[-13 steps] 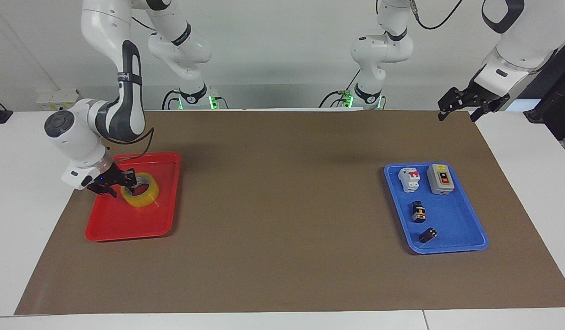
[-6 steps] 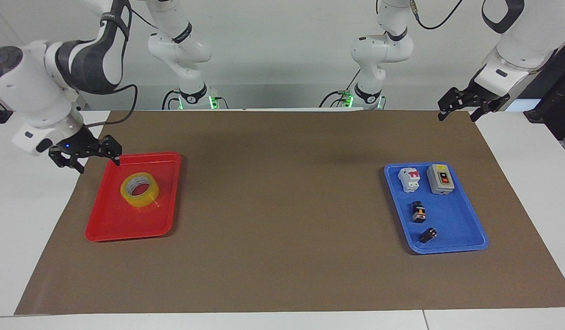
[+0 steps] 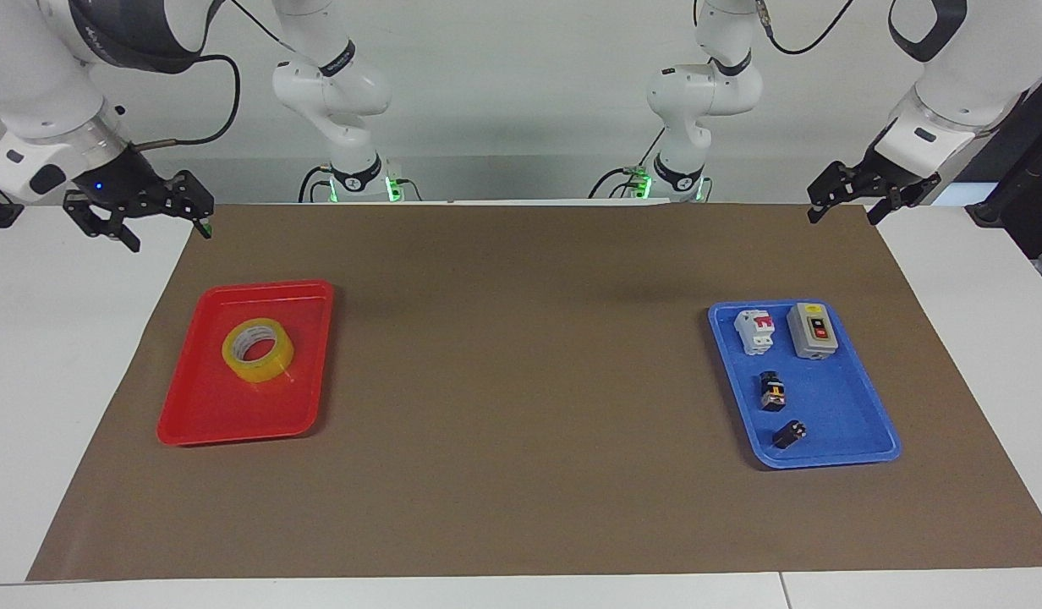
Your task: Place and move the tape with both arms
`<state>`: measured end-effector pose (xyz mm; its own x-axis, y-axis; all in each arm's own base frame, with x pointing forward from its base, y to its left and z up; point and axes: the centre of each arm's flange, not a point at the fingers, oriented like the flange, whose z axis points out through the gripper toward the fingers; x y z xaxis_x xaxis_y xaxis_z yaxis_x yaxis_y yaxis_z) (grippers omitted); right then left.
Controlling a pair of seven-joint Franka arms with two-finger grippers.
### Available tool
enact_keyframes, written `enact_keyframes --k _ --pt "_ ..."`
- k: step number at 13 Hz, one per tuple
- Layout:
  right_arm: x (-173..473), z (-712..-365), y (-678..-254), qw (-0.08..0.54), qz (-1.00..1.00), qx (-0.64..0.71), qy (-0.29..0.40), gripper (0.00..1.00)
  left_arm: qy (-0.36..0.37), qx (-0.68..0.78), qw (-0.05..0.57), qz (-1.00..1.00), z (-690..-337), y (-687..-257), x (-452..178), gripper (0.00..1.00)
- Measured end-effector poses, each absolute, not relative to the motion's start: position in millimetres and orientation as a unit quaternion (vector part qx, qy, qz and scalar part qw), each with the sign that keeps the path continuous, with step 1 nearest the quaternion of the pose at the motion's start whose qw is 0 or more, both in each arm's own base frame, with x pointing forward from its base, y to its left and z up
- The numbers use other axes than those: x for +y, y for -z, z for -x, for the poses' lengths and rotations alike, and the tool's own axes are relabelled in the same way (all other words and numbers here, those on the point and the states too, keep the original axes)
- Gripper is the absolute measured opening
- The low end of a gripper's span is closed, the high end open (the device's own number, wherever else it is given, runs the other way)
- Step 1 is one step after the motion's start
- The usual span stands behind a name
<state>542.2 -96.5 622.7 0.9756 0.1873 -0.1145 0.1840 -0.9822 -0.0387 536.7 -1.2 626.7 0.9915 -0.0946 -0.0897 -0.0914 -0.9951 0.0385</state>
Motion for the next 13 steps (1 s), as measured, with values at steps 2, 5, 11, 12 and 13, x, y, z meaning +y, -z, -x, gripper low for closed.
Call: enact_keyframes --k 2,5,11,12,13 --pt "-103 -526 -621 0.020 0.994 -0.081 -0.076 1.00 0.046 -0.047 0.017 -0.998 -537 -627 -1 1.00" --pt "-108 -521 -619 0.017 0.995 -0.076 -0.063 1.00 0.046 -0.047 0.017 -0.998 -537 -627 -1 1.00" --pt "-95 -528 -621 0.002 0.995 -0.083 -0.051 1.00 0.046 -0.047 0.017 -0.998 -537 -627 -1 1.00" --pt "-87 -529 -621 -0.001 0.995 -0.087 -0.052 1.00 0.046 -0.047 0.017 -0.998 -537 -627 -1 1.00" --pt "-81 -530 -621 -0.002 0.995 -0.087 -0.053 1.00 0.046 -0.047 0.017 -0.998 -537 -627 -1 1.00"
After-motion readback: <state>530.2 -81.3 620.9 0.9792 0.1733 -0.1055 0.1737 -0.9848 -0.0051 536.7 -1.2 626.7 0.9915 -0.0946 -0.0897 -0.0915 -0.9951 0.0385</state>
